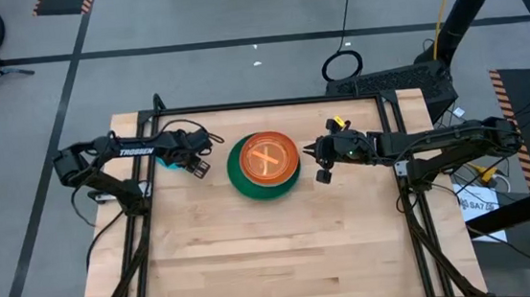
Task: Stack plastic plates
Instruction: Stack the blue plate on top of the orange plate
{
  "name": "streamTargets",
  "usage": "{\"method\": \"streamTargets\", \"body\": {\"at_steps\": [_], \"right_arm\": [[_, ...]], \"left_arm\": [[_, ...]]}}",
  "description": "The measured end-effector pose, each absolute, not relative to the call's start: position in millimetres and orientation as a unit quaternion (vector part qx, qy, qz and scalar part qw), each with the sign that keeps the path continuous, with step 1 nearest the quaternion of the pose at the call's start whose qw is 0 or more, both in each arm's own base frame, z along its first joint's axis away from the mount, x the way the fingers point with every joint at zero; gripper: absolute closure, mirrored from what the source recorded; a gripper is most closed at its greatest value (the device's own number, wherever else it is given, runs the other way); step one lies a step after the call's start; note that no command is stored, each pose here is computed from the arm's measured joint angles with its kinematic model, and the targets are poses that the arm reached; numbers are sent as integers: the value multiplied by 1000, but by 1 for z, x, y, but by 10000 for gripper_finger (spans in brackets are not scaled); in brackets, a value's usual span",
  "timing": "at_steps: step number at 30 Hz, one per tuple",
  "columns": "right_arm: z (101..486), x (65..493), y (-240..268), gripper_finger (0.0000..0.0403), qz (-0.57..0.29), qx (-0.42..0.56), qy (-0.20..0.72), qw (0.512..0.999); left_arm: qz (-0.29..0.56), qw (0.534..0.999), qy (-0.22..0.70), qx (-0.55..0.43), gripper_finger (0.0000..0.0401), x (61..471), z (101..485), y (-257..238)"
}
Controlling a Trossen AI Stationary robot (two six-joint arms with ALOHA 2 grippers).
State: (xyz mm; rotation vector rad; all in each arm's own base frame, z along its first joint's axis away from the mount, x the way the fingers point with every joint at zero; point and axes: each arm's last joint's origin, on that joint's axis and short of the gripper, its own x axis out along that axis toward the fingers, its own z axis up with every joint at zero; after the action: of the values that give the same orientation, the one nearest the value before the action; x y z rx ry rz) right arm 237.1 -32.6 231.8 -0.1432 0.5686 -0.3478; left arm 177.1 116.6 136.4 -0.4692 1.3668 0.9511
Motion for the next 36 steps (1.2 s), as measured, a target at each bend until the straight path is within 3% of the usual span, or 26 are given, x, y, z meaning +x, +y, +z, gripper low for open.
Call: {"method": "streamTargets", "body": {"at_steps": [8,23,30,36], "right_arm": [[232,237,-33,365,-171,-70,279,943],[232,237,-33,365,-171,-70,279,942],[232,237,-33,365,-171,-70,279,942],[232,237,-33,364,-171,-70,279,942]], "left_arm": [[421,650,604,-190,254,179,135,110],[417,654,603,-187,389,182,135,104],[414,653,607,-184,394,186,138,96],[417,644,625,-139,394,200,164,87]]}}
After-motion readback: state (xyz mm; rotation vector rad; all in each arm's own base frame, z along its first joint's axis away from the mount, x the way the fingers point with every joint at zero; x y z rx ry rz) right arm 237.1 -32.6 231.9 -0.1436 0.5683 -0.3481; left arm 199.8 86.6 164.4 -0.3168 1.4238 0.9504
